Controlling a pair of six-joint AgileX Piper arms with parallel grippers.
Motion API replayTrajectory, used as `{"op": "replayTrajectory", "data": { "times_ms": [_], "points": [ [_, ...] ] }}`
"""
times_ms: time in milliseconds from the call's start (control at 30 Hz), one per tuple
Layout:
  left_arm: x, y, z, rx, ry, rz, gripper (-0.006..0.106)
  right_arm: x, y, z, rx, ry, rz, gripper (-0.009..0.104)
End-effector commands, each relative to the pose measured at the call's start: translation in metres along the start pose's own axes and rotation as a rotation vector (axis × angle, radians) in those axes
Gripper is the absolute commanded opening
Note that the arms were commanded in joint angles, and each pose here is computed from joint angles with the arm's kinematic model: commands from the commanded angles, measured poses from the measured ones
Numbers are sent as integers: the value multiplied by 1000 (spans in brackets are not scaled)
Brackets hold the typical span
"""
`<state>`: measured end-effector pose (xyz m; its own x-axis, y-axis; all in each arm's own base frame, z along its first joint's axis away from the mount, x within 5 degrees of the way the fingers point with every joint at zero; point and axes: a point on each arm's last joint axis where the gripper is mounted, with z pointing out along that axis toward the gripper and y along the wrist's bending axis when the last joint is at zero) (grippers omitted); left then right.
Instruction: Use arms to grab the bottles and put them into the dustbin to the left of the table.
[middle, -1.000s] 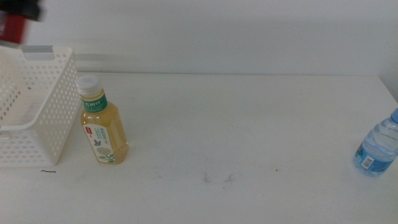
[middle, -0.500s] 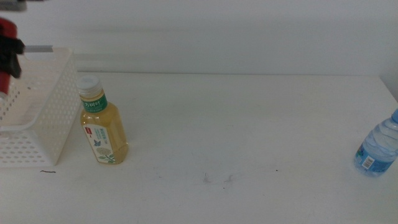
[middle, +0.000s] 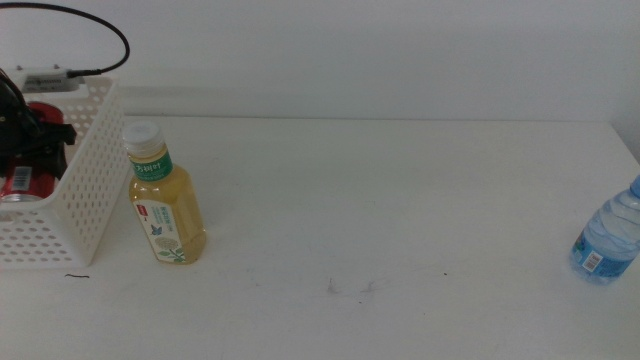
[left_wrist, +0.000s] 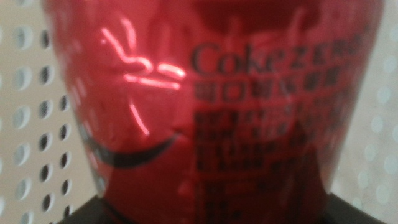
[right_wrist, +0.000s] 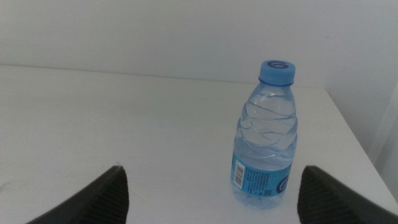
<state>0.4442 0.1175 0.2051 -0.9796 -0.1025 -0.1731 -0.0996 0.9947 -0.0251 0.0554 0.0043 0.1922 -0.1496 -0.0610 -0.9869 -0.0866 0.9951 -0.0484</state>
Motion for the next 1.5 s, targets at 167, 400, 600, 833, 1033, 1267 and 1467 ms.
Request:
{"op": "replayTrajectory", "data": {
  "times_ms": [167, 400, 600, 833, 1033, 1267, 1467],
  "points": [
    [-5, -4, -5, 13, -42, 27, 27, -1, 0, 0, 6, -17, -10, 88],
    [-2, -5, -10, 4, -18, 91, 78, -1, 0, 0, 6, -17, -10, 88],
    [5, -8, -63, -22, -93, 101, 94, -1, 0, 0, 6, -17, -10, 88],
    [47, -54, -169, 102, -334, 179, 94, -1, 0, 0, 6, -17, -10, 88],
    [130, -98, -217, 94, -658, 264, 94, -1, 0, 0, 6, -17, -10, 88],
    [242, -116, -152, 142, -1060, 201, 94, -1, 0, 0, 6, -17, -10, 88],
    [315, -116, -74, 186, -1369, 191, 94, -1, 0, 0, 6, -17, -10, 88]
  ]
}}
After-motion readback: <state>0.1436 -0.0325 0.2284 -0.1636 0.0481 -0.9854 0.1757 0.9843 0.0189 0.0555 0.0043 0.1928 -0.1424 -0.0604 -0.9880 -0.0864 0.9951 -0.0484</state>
